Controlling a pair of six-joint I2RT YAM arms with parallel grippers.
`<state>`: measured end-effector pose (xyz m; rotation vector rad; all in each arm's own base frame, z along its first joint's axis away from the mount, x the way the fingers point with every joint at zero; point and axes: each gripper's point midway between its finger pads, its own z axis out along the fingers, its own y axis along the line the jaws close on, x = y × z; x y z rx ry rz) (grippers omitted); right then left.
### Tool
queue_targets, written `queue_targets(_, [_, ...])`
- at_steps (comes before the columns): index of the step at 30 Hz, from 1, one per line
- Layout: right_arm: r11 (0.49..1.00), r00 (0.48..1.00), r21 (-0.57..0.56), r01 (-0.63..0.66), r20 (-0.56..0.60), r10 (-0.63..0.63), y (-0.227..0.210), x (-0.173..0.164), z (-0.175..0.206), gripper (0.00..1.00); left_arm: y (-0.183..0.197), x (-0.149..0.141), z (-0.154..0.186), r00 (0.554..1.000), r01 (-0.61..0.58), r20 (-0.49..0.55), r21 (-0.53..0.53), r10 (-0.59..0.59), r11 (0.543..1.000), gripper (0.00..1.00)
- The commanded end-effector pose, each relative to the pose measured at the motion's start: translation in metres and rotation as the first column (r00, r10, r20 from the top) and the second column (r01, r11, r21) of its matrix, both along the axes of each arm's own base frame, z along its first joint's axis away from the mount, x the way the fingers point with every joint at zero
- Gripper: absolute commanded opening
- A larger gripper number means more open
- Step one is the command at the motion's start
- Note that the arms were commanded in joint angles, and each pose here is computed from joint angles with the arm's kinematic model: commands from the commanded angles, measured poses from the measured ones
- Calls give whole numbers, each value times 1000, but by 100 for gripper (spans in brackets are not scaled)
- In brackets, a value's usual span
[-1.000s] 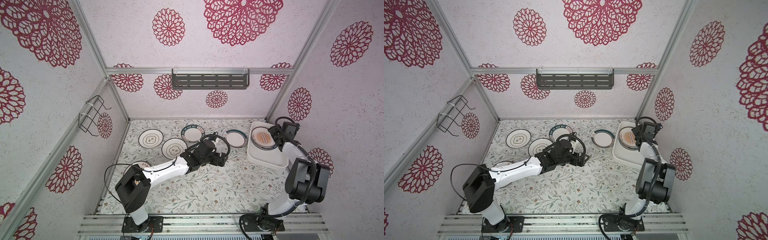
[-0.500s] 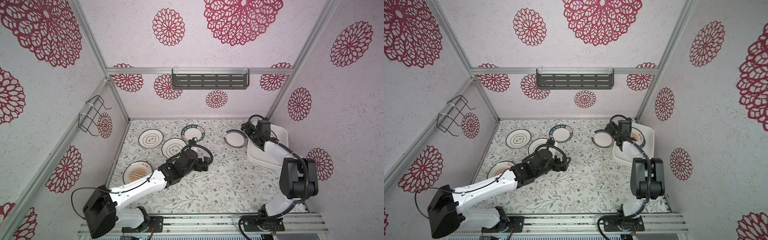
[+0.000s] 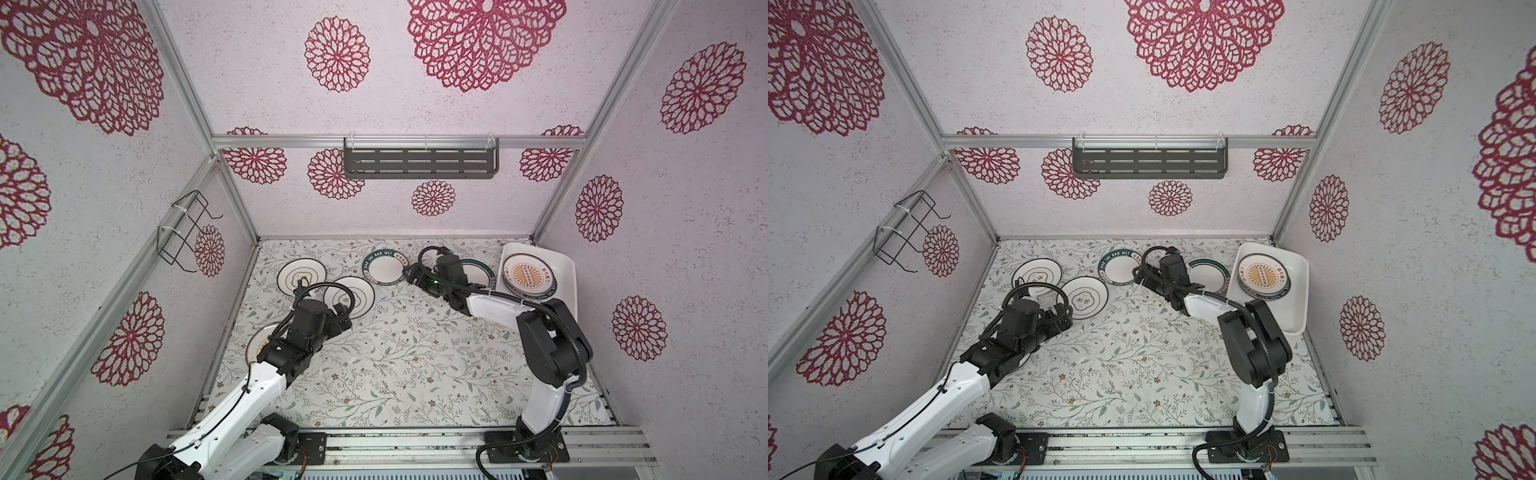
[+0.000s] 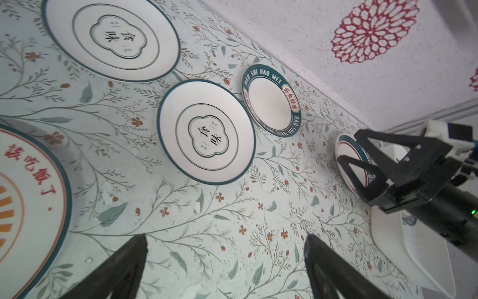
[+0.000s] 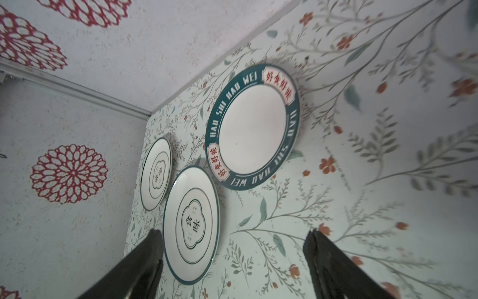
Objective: Place the plates into the plastic bin on the countertop
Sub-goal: Pick up the plate from the top-center of the table.
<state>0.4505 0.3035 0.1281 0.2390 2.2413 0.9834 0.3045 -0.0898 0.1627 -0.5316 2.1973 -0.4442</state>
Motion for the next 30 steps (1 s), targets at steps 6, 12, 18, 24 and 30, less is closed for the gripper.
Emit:
queue_targets(6, [994,994,16,-106,-5,106,77,-6,-4,84,33,26,-24,993,-67,-102,-89,58,994,97])
queue_targets(12, [991,992,-12,-130,-4,130,101,-7,-18,81,54,56,-46,987,-90,-142,-87,77,992,97])
queue_targets(18, [989,989,-33,-142,-37,141,113,-9,-42,74,54,84,-65,984,-55,-173,-78,40,995,97])
queue_targets(24, [984,987,-102,-149,-67,143,112,-13,-59,72,52,102,-83,979,-34,-202,-70,19,997,97])
queue_targets(30, [976,980,-121,-183,-107,171,117,-18,-73,66,40,114,-92,981,24,-188,-102,-43,994,99])
